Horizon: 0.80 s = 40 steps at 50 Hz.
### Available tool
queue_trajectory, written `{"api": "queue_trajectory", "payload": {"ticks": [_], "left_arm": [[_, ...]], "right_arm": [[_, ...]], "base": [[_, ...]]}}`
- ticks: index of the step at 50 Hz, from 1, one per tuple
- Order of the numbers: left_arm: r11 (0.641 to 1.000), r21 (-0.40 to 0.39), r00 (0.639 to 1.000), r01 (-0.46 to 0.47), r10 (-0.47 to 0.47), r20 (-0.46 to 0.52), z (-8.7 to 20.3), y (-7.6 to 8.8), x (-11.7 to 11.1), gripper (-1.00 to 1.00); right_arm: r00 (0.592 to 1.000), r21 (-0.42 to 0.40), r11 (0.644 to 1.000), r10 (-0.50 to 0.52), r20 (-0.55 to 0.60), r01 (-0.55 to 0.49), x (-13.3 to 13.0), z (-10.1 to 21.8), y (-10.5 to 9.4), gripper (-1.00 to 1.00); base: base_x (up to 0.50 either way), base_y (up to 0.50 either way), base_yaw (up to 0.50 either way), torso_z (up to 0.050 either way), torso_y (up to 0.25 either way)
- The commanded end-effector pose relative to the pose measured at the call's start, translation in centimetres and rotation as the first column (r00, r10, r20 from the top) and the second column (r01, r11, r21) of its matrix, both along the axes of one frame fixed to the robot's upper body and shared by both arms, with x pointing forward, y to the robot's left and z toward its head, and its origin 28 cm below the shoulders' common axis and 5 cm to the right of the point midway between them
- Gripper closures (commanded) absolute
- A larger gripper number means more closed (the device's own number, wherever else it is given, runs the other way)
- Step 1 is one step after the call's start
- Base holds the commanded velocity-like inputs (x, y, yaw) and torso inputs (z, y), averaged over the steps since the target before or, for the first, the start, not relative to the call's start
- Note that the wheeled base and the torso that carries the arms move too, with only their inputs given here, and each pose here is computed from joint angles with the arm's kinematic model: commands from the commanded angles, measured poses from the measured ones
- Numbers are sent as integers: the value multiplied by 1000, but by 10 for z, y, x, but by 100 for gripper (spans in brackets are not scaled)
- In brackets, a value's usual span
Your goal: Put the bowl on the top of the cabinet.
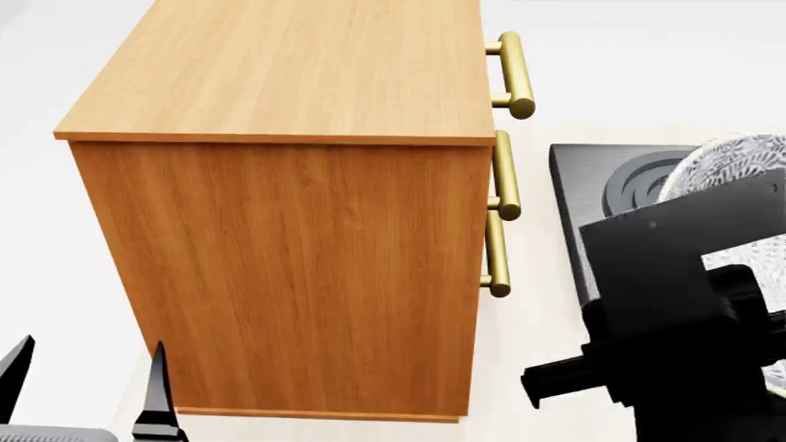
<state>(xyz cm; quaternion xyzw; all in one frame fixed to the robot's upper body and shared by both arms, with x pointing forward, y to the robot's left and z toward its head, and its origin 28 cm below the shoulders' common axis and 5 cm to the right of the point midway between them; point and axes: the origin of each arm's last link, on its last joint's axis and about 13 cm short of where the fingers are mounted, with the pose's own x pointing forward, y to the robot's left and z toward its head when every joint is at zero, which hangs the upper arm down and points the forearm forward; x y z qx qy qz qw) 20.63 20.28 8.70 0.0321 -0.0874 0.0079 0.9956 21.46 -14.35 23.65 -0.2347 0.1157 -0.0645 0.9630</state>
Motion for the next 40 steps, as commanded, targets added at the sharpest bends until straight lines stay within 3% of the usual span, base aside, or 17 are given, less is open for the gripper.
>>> {"api": "queue_trajectory", "payload": {"ticks": [1,12,19,40], "left_arm": [[1000,1,1000,1,-1,-4,-1,-1,1,-100],[1000,3,1000,-5,5,-6,-2,1,1,-100],[1000,2,1000,-3,3,-4,-2,1,1,-100],[1000,7,1000,-16,16,4,4,4,-1,-100]], "right_arm": [[997,-34,999,-24,67,26,12,52,7,100],[990,-43,999,-11,141,17,22,108,29,100],[979,20,1000,-18,201,14,24,153,43,100],[970,33,998,-57,234,51,35,223,65,100]], "base": [[0,0,0,0,0],[0,0,0,0,1],[0,0,0,0,0],[0,0,0,0,0]]}}
